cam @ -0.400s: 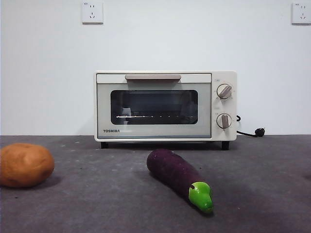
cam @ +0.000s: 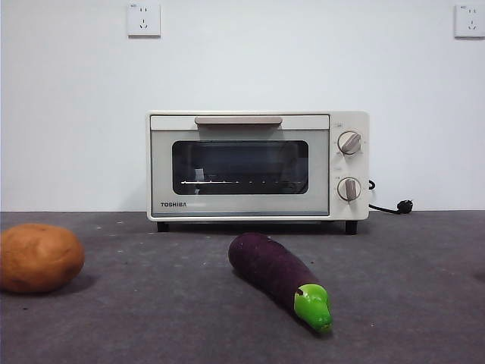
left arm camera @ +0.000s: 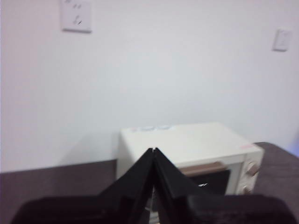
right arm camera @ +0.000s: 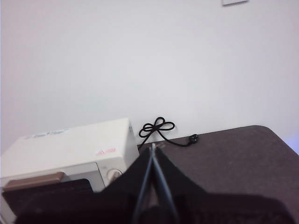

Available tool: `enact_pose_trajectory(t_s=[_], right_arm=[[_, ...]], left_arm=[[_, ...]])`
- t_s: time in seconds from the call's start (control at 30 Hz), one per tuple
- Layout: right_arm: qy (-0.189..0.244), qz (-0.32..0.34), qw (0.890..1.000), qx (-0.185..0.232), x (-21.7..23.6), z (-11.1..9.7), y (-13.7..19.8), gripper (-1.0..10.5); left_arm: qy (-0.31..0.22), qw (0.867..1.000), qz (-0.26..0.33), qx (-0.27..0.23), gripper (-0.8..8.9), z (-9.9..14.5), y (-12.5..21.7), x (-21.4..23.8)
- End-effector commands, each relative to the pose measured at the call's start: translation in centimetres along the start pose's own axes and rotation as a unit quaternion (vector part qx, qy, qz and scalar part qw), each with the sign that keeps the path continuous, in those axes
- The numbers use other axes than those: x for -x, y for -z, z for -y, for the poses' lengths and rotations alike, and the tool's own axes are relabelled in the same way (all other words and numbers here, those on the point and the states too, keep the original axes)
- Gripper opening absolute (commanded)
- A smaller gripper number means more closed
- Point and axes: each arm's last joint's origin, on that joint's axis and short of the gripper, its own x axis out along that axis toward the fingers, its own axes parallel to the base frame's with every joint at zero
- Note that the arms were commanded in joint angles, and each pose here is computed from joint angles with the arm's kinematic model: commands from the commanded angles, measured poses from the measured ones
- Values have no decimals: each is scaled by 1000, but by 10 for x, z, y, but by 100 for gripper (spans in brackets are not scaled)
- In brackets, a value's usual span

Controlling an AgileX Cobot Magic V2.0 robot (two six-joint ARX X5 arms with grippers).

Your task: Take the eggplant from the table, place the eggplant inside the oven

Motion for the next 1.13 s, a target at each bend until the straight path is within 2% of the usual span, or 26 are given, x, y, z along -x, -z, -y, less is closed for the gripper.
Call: enact_pose_trajectory(t_s=[0.03, 0.23, 0.63, 0.83, 1.0, 1.13], right_arm=[[-15, 7, 1000, 6, -3, -4, -25, -8], [-46, 21, 999, 6, -8, -11, -67, -8], [-67, 43, 997, 4, -4, -21, -127, -8], [-109, 30, 993, -20, -2, -26, -148, -8], [-122, 6, 992, -24, -3, -28, -157, -8], [-158, -8, 987, -36, -6, -30, -159, -8]], left_arm=[[19, 1000, 6, 1, -5, 5, -20, -3], [55, 998, 5, 2, -5, 15, -58, -13], [101, 995, 14, -22, -5, 30, -121, -31], [115, 993, 11, -22, -5, 35, -139, -37], [121, 992, 6, -31, -5, 37, -142, -39], [125, 992, -1, -33, -5, 38, -140, -39]])
